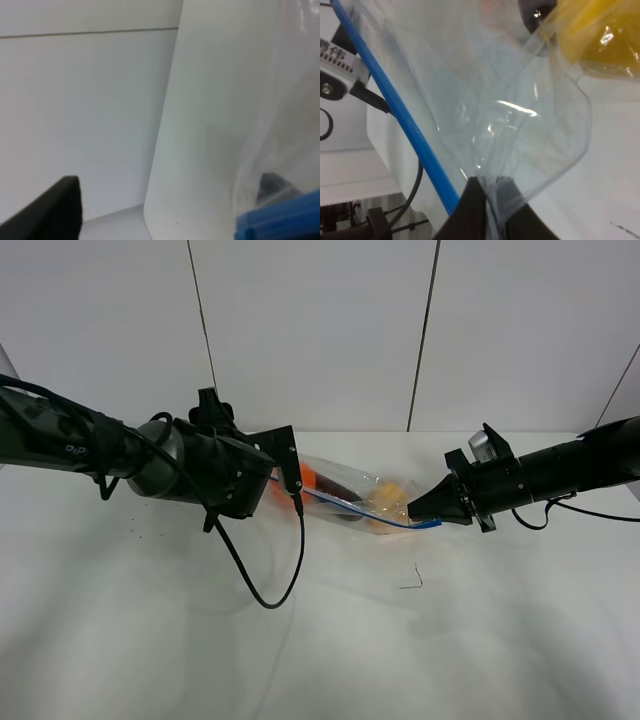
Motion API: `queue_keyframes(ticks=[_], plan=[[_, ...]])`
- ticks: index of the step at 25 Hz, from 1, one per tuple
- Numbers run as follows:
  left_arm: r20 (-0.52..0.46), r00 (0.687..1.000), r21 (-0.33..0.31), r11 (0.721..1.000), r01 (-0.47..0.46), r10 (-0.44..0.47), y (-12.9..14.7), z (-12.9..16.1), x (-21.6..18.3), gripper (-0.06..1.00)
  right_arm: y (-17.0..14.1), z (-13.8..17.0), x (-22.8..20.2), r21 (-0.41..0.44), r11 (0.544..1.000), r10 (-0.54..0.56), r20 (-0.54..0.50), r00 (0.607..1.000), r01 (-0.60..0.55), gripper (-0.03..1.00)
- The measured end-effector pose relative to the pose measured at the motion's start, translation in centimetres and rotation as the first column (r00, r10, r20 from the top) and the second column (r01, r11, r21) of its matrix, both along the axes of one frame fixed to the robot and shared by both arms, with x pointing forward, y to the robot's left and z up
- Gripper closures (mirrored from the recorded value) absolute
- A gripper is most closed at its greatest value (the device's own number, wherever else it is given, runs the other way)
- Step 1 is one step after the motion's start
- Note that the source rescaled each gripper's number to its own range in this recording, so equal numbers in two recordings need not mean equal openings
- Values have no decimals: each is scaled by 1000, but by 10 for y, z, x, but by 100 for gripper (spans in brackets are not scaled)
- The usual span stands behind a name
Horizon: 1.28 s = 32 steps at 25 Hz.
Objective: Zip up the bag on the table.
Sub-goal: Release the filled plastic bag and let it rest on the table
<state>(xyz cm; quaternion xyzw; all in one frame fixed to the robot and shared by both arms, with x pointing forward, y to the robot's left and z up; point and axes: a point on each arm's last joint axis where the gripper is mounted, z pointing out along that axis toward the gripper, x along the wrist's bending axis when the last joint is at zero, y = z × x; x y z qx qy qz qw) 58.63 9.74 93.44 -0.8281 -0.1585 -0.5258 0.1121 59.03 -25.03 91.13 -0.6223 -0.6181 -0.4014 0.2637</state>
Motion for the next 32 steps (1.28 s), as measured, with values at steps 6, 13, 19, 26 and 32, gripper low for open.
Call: queue_keyframes(ticks=[6, 13, 19, 26, 32], plan=[[30, 999, -25, 999, -40, 41, 2, 2, 0, -4, 0, 0, 0, 0, 1000, 0, 0, 1000, 0, 97], [-2, 991, -111, 985, -132, 133, 7, 10, -7, -5, 0, 0, 0, 0, 1000, 0, 0, 1000, 0, 97], [-192, 956, -352, 894, -277, 221, 36, 44, -10, -5, 0, 0, 0, 0, 1000, 0, 0, 1000, 0, 97], [-437, 777, -462, 628, -626, 453, 129, 79, 5, -5, 0, 0, 0, -1, 1000, 1, 1, 1000, -1, 97], [-659, 561, -478, 297, -827, 502, 207, 93, -6, -5, 0, 0, 0, -3, 1000, 5, 6, 1000, -5, 97]])
